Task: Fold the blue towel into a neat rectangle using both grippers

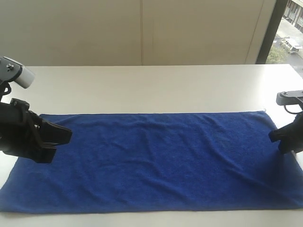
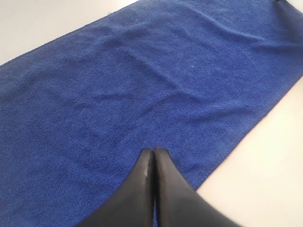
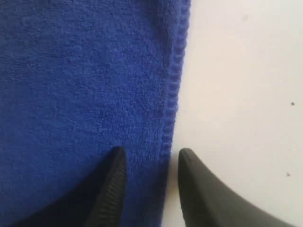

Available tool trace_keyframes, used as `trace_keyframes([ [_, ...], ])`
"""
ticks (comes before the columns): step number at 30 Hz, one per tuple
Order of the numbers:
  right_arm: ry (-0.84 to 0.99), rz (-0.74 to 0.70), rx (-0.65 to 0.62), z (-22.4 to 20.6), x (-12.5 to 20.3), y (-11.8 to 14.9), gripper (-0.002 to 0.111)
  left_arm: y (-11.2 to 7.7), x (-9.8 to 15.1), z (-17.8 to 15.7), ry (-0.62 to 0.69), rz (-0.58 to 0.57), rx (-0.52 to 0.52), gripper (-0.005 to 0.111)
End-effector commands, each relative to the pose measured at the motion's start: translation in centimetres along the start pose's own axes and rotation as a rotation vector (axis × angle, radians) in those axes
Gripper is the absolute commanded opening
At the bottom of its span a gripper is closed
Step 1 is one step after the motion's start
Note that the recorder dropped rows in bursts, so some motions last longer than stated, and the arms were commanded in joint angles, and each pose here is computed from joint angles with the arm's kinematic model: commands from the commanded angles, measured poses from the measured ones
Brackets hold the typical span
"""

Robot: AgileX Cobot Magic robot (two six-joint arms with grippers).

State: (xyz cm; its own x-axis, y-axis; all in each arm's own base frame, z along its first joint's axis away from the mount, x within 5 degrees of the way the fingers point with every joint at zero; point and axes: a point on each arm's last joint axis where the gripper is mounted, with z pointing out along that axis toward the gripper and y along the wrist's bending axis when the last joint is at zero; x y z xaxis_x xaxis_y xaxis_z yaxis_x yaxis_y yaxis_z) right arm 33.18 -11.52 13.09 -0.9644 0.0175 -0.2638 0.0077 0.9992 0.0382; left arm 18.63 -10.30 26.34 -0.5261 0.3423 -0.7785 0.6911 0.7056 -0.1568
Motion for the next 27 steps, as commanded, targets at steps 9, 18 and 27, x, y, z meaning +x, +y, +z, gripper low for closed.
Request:
trace_keyframes([
  [9,0.041,0.020,-0.016,1.1,0.7,0.1,0.026,-0.3,-0.2,0.0,-0.016,-0.023,0.019,0.000],
  [18,0.101,0.029,-0.016,2.0,1.3,0.0,0.012,-0.3,-0.2,0.0,-0.016,-0.023,0.019,0.000],
  [27,0.144,0.100,0.243,-0.1,1.1,-3.9,0.000,-0.3,-0.2,0.0,-0.016,-0.023,0.019,0.000],
])
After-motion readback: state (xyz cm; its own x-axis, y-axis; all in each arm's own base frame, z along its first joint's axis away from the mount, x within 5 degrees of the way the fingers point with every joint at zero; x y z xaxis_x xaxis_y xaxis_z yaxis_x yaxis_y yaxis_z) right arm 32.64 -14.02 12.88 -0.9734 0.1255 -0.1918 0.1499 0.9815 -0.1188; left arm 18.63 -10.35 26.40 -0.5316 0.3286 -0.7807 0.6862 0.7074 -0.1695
